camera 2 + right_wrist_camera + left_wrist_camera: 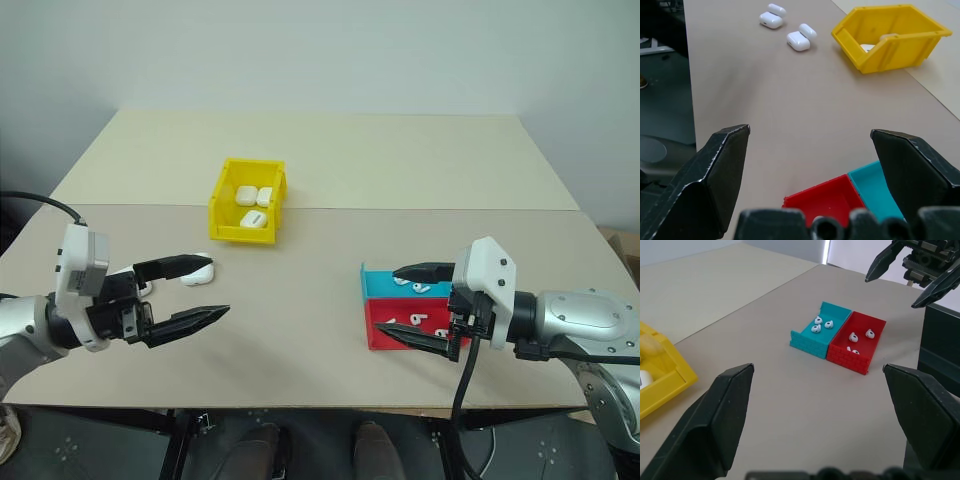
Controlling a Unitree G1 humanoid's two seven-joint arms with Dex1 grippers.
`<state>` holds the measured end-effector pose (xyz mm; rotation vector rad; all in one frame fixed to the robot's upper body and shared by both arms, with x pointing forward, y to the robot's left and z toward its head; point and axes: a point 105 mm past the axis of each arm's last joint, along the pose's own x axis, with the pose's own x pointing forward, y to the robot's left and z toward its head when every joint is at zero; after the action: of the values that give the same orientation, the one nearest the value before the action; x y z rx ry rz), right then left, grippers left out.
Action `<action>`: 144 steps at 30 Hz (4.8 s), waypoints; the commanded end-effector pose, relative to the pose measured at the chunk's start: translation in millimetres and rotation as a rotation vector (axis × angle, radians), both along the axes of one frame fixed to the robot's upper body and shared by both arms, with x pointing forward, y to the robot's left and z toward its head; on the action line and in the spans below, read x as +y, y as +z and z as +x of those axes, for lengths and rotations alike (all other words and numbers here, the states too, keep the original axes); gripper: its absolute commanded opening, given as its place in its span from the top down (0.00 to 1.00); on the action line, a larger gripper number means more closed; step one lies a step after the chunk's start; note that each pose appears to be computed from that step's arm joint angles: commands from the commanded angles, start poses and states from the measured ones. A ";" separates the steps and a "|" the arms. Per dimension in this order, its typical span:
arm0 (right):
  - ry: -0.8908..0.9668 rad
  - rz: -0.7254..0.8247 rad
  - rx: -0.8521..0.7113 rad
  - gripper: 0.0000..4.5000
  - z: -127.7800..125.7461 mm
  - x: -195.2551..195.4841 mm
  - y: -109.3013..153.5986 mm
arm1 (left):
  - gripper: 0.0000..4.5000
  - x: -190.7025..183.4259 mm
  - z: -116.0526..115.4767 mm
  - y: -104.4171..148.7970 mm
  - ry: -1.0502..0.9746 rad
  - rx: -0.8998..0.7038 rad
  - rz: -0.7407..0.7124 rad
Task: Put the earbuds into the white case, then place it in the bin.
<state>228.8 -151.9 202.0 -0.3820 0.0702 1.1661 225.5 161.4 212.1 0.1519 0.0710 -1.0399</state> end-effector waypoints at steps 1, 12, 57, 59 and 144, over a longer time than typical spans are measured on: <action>0.011 -0.010 -0.057 0.00 -1.2 2.4 9.7 | 0.00 -2.6 -1.1 9.6 -0.006 -0.038 -0.018; 0.003 0.001 -0.052 0.00 2.4 1.8 10.3 | 0.00 3.0 21.7 2.9 0.200 -0.006 0.106; -0.031 0.012 -0.052 0.00 3.0 3.9 6.7 | 0.00 109.0 71.7 -8.3 0.986 0.682 0.438; -0.030 0.013 -0.054 0.00 2.8 4.4 6.8 | 0.00 103.2 73.9 -8.7 0.980 0.684 0.426; -0.020 0.004 -0.068 0.00 -4.9 7.6 7.4 | 0.00 32.6 141.0 -68.7 1.196 0.928 0.238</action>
<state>228.2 -144.9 198.3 -0.3773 0.0614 1.1321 361.9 195.2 133.5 -0.1592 1.0364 0.1903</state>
